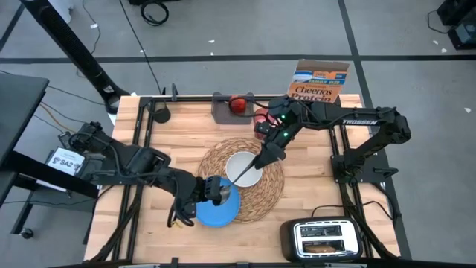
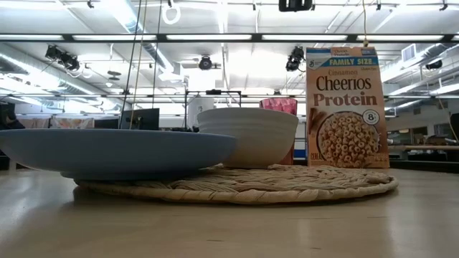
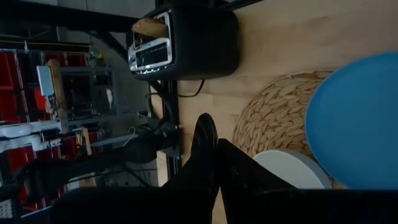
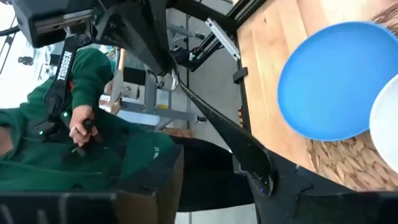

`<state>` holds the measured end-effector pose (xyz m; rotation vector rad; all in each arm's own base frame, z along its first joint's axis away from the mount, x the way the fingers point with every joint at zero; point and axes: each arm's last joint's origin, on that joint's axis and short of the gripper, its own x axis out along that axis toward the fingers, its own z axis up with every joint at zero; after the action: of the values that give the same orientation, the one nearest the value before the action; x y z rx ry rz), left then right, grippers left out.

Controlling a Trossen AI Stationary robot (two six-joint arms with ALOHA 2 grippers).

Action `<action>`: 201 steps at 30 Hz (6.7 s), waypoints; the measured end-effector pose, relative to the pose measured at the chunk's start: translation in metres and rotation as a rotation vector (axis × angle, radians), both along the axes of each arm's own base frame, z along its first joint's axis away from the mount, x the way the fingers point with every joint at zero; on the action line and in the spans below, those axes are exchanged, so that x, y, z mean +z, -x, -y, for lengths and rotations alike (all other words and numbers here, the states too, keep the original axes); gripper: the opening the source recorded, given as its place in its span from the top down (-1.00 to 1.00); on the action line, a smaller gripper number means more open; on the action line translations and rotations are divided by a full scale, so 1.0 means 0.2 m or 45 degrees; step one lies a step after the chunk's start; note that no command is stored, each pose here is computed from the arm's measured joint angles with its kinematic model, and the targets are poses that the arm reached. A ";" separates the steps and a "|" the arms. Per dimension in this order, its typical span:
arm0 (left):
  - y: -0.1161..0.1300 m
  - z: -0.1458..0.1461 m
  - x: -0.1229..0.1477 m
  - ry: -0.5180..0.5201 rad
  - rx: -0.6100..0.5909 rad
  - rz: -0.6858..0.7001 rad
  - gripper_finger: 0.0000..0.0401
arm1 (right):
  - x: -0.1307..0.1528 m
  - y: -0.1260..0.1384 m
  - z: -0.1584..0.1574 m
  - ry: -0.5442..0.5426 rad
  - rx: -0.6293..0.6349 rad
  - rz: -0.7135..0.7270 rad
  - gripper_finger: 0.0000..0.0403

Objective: Arrange a breakfast setting
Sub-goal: Put the black spoon on the brown tablemat to the right of the white bowl

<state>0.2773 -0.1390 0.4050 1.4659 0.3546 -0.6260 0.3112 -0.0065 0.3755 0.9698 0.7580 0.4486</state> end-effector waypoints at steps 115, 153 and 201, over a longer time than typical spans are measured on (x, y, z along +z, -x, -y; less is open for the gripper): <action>0.86 -0.60 0.31 1.775 1.637 0.175 0.10 | -0.52 0.24 -0.62 0.688 -1.793 -0.948 0.95; 0.84 -0.59 0.30 1.734 1.661 0.158 0.10 | -0.80 0.06 -0.63 0.536 -1.561 -1.252 0.94; 0.86 -0.61 0.31 1.704 1.671 0.248 0.10 | -0.78 0.14 -0.43 0.572 -1.013 -1.264 0.16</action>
<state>0.1059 -0.0174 0.4664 -0.1519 0.4963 0.3770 0.2823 0.0793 0.2187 0.9465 1.1851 -0.9390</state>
